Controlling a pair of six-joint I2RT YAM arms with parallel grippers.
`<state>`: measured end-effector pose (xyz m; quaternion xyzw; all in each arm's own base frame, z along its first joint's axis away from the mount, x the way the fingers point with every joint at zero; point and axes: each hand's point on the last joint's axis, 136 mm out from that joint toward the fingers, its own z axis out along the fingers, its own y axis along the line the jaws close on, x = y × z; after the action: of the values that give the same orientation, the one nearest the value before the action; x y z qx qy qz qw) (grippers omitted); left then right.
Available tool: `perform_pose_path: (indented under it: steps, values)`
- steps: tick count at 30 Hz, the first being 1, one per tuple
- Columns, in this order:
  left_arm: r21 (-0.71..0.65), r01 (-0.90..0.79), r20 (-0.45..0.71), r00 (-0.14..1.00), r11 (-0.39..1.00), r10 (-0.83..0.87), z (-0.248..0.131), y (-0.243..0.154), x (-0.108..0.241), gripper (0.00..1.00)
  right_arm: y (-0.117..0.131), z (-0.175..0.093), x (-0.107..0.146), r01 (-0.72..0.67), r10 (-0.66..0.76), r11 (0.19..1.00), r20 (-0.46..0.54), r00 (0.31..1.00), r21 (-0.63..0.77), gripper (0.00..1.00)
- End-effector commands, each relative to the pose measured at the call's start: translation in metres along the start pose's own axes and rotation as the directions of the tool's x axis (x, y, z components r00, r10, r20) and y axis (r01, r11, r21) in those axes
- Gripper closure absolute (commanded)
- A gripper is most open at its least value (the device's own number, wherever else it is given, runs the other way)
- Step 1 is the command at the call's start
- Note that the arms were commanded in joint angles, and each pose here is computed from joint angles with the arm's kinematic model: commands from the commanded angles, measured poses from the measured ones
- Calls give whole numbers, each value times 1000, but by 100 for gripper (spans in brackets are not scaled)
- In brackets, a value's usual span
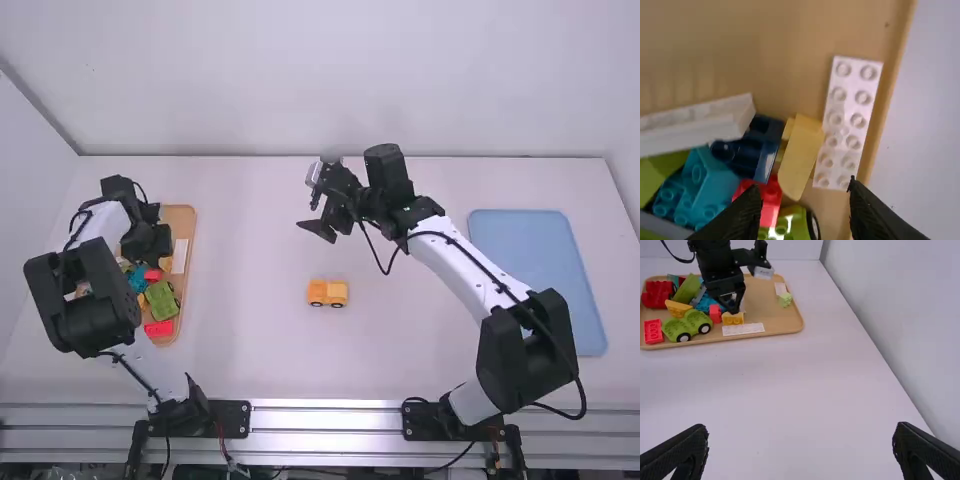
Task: Assemble lego blocks to make yellow taxi
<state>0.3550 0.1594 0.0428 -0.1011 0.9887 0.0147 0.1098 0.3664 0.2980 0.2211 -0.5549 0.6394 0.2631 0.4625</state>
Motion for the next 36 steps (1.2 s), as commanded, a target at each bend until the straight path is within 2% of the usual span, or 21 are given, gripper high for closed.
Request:
perform_pose_path:
  steps: [1, 8, 15, 32, 36]
  values:
    - [51, -26, -16, 1000, 998, 27, 6, -11, 10, 60, -4, 0, -11, 7, -7, 1000, 16, 1000, 8, 1]
    - [45, -28, 4, 1000, 999, 28, 8, -10, 6, 56, -4, 0, -11, 8, -8, 1000, 16, 1000, 7, 1]
    - [40, -25, 15, 1000, 999, 24, 12, -9, 6, 57, -4, -1, -9, -11, 11, 1000, 11, 1000, 6, 1]
    - [31, -24, 38, 999, 999, 23, 21, -9, 7, 64, -3, -1, -7, -20, 20, 1000, 2, 1000, 0, 1]
    - [-33, 4, 21, 1000, 999, -3, 21, 2, 9, 63, -3, -1, -7, -17, 17, 1000, 3, 1000, 1, 1]
